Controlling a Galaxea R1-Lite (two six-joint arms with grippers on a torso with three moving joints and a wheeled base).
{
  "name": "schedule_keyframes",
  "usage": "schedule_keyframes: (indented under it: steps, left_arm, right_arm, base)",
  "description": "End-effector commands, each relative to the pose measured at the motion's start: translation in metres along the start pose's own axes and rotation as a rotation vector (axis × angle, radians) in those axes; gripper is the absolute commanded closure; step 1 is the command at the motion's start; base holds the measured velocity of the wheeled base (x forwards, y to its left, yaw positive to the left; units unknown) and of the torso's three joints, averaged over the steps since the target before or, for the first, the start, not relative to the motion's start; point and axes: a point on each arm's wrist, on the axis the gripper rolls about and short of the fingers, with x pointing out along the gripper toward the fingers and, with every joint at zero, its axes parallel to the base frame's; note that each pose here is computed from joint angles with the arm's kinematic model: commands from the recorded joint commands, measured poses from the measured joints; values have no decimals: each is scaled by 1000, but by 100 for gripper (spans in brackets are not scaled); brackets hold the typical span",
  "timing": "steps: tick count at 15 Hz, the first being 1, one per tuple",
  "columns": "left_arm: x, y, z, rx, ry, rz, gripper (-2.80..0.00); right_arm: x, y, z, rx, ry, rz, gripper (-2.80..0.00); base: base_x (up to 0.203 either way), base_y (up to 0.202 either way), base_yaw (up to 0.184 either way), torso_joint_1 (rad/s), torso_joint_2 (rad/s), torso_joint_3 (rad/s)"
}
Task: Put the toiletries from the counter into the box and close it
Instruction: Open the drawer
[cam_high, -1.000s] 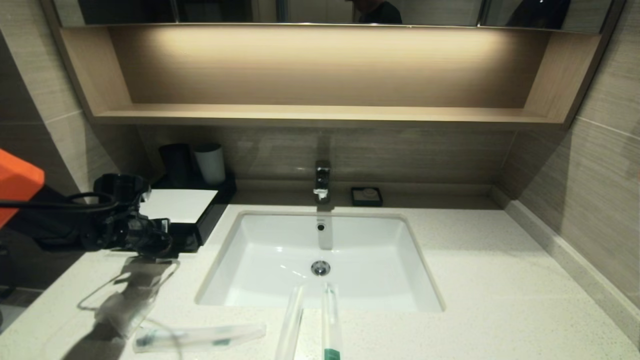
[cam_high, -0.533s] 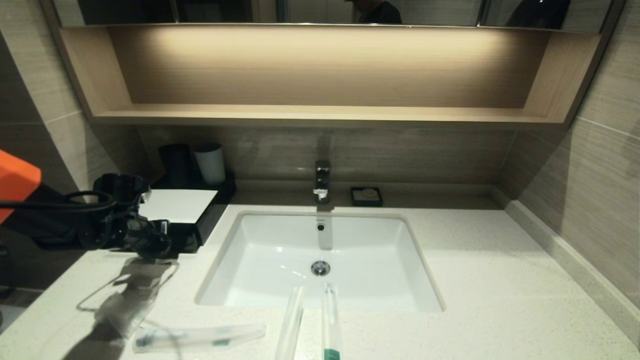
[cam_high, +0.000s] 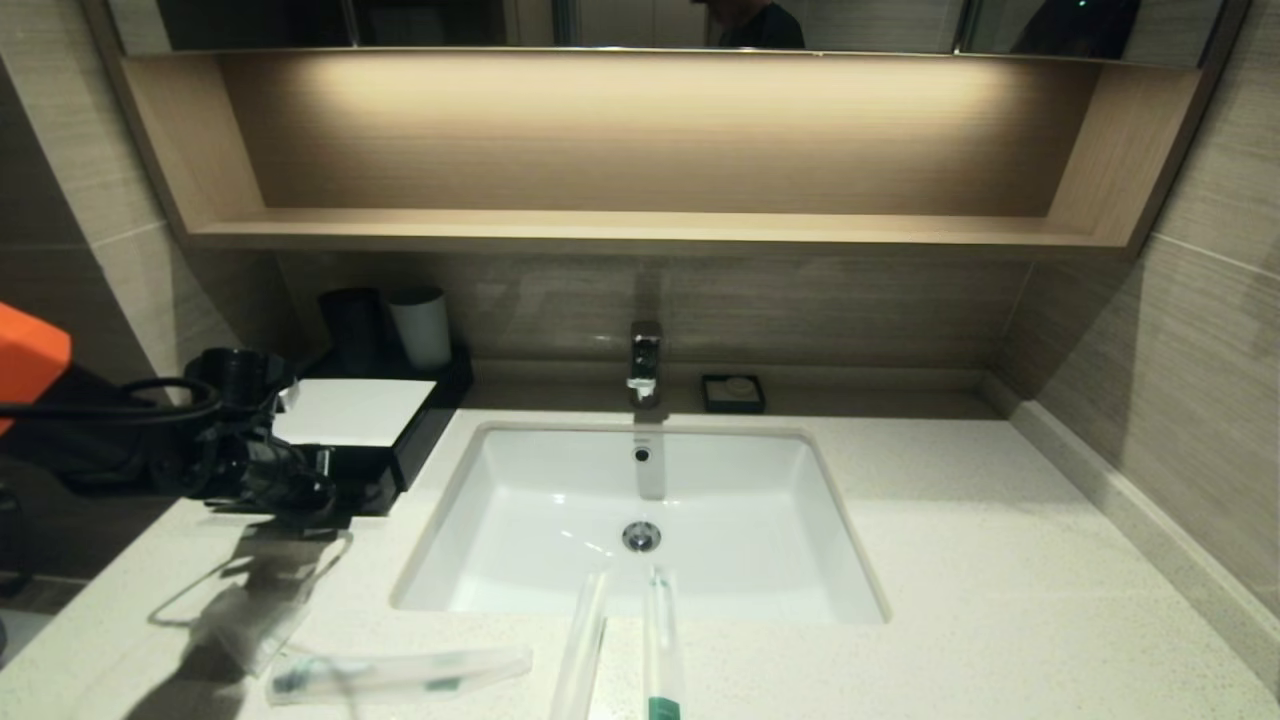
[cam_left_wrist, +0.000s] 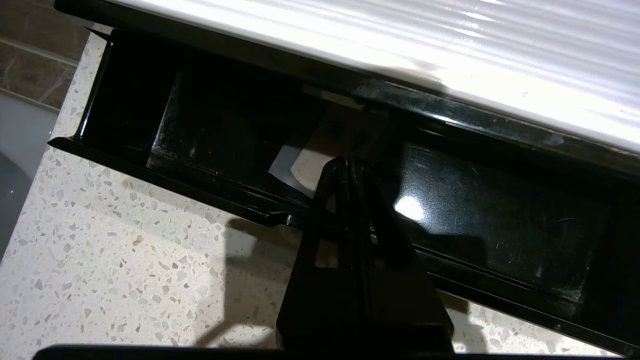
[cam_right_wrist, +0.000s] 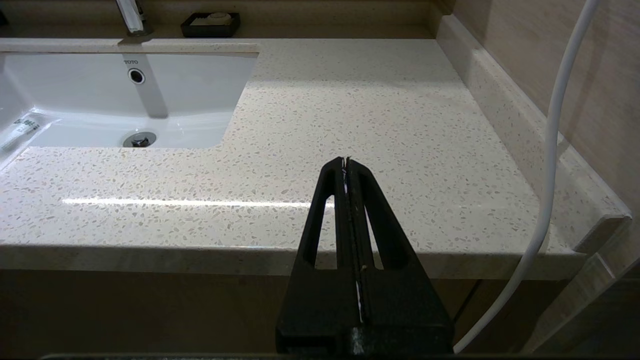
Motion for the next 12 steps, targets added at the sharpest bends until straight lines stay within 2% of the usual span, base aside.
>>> schedule_keyframes:
  steps: [1, 12]
  left_arm:
    - [0, 0, -1, 10, 11, 0, 0]
    - [-16, 3, -2, 49, 85, 1, 0]
  right_arm:
    - [0, 0, -1, 0, 2, 0, 0]
    - [0, 0, -1, 0, 2, 0, 0]
  base:
    - [0, 0, 0, 0, 0, 0]
    - [0, 0, 0, 0, 0, 0]
